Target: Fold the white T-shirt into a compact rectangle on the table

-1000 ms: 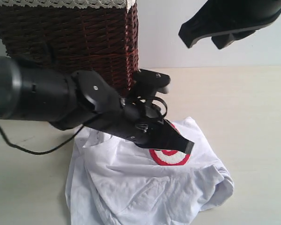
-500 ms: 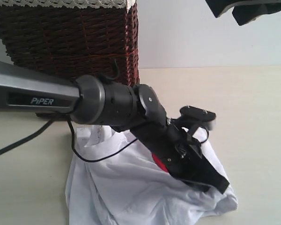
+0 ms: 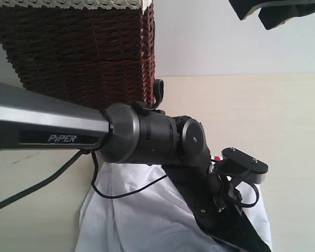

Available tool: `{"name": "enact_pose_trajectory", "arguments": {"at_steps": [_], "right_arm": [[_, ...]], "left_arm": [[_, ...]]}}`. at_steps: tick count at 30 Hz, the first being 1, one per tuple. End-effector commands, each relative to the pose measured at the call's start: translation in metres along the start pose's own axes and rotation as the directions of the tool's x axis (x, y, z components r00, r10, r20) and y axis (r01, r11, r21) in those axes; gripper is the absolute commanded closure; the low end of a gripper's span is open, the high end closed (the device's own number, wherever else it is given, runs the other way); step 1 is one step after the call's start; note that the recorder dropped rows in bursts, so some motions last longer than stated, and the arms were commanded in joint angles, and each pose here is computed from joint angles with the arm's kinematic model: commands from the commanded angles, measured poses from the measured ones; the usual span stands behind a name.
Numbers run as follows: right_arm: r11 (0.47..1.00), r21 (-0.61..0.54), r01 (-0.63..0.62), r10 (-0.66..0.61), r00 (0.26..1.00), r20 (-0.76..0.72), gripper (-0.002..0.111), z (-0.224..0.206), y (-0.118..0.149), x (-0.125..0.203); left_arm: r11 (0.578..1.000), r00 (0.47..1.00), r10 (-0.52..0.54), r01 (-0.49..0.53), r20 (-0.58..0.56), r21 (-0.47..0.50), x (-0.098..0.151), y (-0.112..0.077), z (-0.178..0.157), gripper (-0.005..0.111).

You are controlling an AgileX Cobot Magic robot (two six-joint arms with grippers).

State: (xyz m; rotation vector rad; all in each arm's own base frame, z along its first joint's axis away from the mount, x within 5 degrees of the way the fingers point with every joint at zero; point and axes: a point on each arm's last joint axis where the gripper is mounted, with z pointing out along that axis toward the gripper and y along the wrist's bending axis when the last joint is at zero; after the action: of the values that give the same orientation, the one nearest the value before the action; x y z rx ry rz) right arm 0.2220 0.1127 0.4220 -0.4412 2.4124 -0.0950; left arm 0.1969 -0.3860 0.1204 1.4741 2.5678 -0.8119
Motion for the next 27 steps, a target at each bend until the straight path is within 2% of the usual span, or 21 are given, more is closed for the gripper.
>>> {"name": "enact_pose_trajectory", "arguments": {"at_steps": [1,5,7,10,12,15,17,20,21,25,27], "right_arm": [[1.0,0.001,-0.004,0.004,1.0,0.011,0.108,-0.002,-0.001,0.0],[1.0,0.001,-0.004,0.004,1.0,0.011,0.108,-0.002,-0.001,0.0],[1.0,0.001,-0.004,0.004,1.0,0.011,0.108,-0.002,-0.001,0.0],[1.0,0.001,-0.004,0.004,1.0,0.011,0.108,-0.002,-0.001,0.0],[1.0,0.001,-0.004,0.004,1.0,0.011,0.108,-0.002,-0.001,0.0],[1.0,-0.005,-0.006,0.006,1.0,0.009,0.108,-0.002,-0.001,0.001],[1.0,-0.005,-0.006,0.006,1.0,0.009,0.108,-0.002,-0.001,0.001],[1.0,-0.005,-0.006,0.006,1.0,0.009,0.108,-0.002,-0.001,0.001],[1.0,-0.005,-0.006,0.006,1.0,0.009,0.108,-0.002,-0.001,0.001],[1.0,-0.005,-0.006,0.006,1.0,0.009,0.108,-0.002,-0.001,0.001],[1.0,-0.005,-0.006,0.006,1.0,0.009,0.108,-0.002,-0.001,0.001]], "left_arm": [[0.999,0.998,0.036,-0.036,0.052,-0.01,-0.008,-0.013,-0.014,0.107],[0.993,0.978,0.107,-0.097,0.18,-0.063,-0.022,-0.027,-0.054,0.107],[0.987,0.967,0.117,-0.088,0.228,-0.133,-0.024,-0.021,-0.07,0.107],[0.965,0.959,0.039,0.037,0.28,-0.261,-0.021,0.011,-0.087,0.107],[0.939,0.956,-0.07,0.16,0.285,-0.306,-0.013,0.048,-0.092,0.107],[0.922,0.956,-0.174,0.243,0.238,-0.302,0.001,0.089,-0.08,0.107],[0.935,0.962,-0.217,0.254,0.167,-0.249,0.011,0.105,-0.063,0.107],[0.965,0.975,-0.214,0.219,0.055,-0.143,0.023,0.108,-0.036,0.107],[0.965,0.975,-0.219,0.223,0.041,-0.135,0.024,0.109,-0.031,0.107],[0.962,0.972,-0.229,0.233,0.045,-0.14,0.025,0.111,-0.028,0.107],[0.965,0.972,-0.217,0.228,0.093,-0.132,0.017,0.102,-0.045,0.107]]}}
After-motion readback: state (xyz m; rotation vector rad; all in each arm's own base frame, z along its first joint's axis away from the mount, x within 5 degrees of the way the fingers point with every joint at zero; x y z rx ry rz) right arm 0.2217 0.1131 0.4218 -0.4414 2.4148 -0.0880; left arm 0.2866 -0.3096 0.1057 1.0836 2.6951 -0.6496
